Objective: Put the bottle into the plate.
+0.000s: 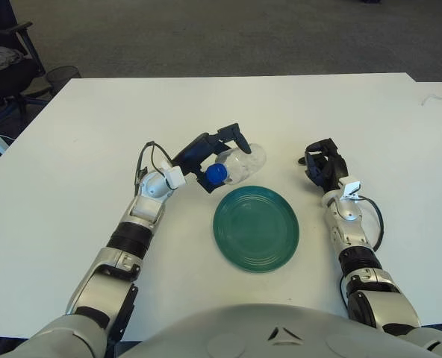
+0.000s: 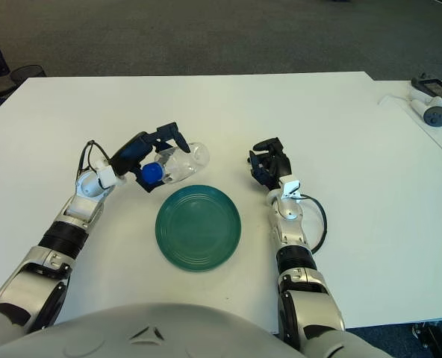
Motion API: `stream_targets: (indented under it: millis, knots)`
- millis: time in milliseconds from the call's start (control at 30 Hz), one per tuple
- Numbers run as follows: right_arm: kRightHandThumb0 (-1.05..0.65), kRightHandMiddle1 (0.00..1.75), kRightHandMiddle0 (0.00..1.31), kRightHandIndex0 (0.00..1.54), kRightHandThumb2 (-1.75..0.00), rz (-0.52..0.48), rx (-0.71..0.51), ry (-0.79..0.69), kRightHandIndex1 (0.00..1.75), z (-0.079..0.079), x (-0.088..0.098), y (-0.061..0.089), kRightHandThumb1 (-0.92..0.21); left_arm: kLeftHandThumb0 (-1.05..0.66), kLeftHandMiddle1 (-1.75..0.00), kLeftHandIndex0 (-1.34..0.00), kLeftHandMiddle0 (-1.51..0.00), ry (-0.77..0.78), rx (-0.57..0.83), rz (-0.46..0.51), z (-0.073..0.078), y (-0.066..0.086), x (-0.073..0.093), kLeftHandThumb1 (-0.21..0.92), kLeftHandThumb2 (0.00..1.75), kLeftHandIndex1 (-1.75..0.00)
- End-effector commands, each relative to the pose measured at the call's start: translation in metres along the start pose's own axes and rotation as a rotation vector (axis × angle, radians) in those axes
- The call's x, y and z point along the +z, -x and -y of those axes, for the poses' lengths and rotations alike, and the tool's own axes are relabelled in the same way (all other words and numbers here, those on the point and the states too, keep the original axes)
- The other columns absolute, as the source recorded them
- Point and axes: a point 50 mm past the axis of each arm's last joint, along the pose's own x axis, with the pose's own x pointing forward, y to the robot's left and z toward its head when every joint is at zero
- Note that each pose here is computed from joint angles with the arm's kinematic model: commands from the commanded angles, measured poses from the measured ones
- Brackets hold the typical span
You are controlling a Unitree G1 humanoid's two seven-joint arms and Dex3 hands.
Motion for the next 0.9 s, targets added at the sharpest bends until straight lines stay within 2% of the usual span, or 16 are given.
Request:
stream_targets:
  millis: [0, 533, 867]
  knots:
    - [-0.01, 1.75, 0.19, 0.33, -0.53, -0.269, -0.001, -0.016, 1.46, -0.004, -0.052, 0.036, -0.86, -0.07, -1.75, -1.06, -1.26, 0.001, -0.059, -0.024, 0.005, -0.001, -0.003, 0.29, 1.35, -1.75]
    - [-0.01, 1.75, 0.18, 0.32, -0.49, -0.258, 0.016, -0.022, 1.46, -0.008, -0.051, 0.038, -0.89, -0.07, -1.75, -1.05, -1.26, 0.008, -0.047, -0.028, 0.015, -0.003, -0.004, 0.29, 1.32, -1.75]
    - [-0.01, 1.75, 0.16, 0.31, -0.49, -0.268, 0.016, -0.034, 1.49, -0.009, -0.052, 0.039, -0.90, -0.07, -1.75, -1.05, -1.26, 0.010, -0.095, -0.032, 0.017, 0.000, -0.002, 0.30, 1.32, -1.75]
